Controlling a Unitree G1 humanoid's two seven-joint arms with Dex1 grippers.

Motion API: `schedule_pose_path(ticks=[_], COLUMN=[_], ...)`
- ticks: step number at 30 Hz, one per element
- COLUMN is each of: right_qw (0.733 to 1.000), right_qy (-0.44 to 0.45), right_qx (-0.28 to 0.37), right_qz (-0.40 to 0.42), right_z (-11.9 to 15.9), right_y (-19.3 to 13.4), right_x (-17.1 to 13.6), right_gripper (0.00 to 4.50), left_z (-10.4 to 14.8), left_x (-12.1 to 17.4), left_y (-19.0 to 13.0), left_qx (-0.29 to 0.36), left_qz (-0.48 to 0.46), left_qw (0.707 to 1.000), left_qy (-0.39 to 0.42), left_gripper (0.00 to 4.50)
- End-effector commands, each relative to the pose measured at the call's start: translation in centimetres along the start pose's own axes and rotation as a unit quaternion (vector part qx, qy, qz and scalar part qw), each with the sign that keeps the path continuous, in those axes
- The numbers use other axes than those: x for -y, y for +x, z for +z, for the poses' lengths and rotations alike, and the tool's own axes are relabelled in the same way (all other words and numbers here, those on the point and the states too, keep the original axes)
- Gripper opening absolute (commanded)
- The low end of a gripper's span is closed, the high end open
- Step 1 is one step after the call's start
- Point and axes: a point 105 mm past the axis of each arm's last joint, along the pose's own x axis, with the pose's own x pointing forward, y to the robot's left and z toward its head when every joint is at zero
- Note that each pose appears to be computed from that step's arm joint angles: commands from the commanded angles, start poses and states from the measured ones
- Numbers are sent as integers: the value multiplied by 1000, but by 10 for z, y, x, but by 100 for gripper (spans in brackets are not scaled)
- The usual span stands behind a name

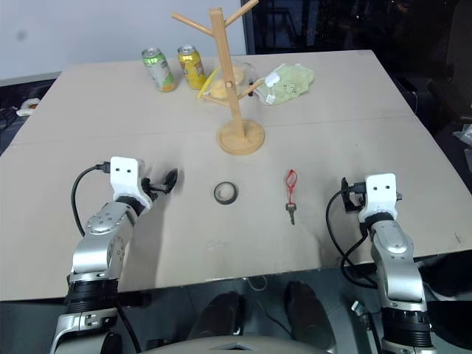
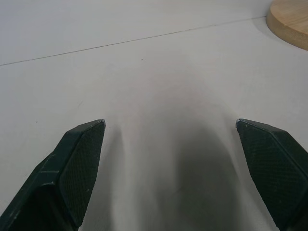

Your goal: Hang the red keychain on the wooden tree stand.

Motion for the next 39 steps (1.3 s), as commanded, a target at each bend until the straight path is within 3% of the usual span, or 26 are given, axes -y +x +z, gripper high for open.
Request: schedule_pose_path(ticks=[1, 6, 11, 15, 22, 36, 39], right_qw=[999, 988, 938, 882, 816, 834, 836], right_qy=[-11, -17, -26, -44, -53, -55, -56], right_qx=[37, 75, 100, 90, 91, 95, 94], right_qz=[9, 137, 330, 461, 568, 541, 538], right_z=[21, 52, 87, 103, 122, 123, 122], right_y=[0, 4, -12, -33, -67, -72, -72], right_x=[3, -12, -42, -66, -93, -95, -93], right_gripper=[447, 447, 447, 447, 447, 447, 450], left_z=[24, 59, 89, 88, 66, 51, 49], left_x=[0, 14, 36, 58, 80, 109, 110], left_y=[-3, -11, -21, -20, -1, 27, 27], left_qx=[30, 18, -19, -61, -92, -64, -66], left_qz=[-51, -240, -406, -498, -547, -570, -580], left_qw=[998, 968, 904, 843, 788, 768, 759], left_qy=[7, 64, 132, 195, 267, 283, 289], left_gripper=[450, 450, 450, 450, 450, 450, 377])
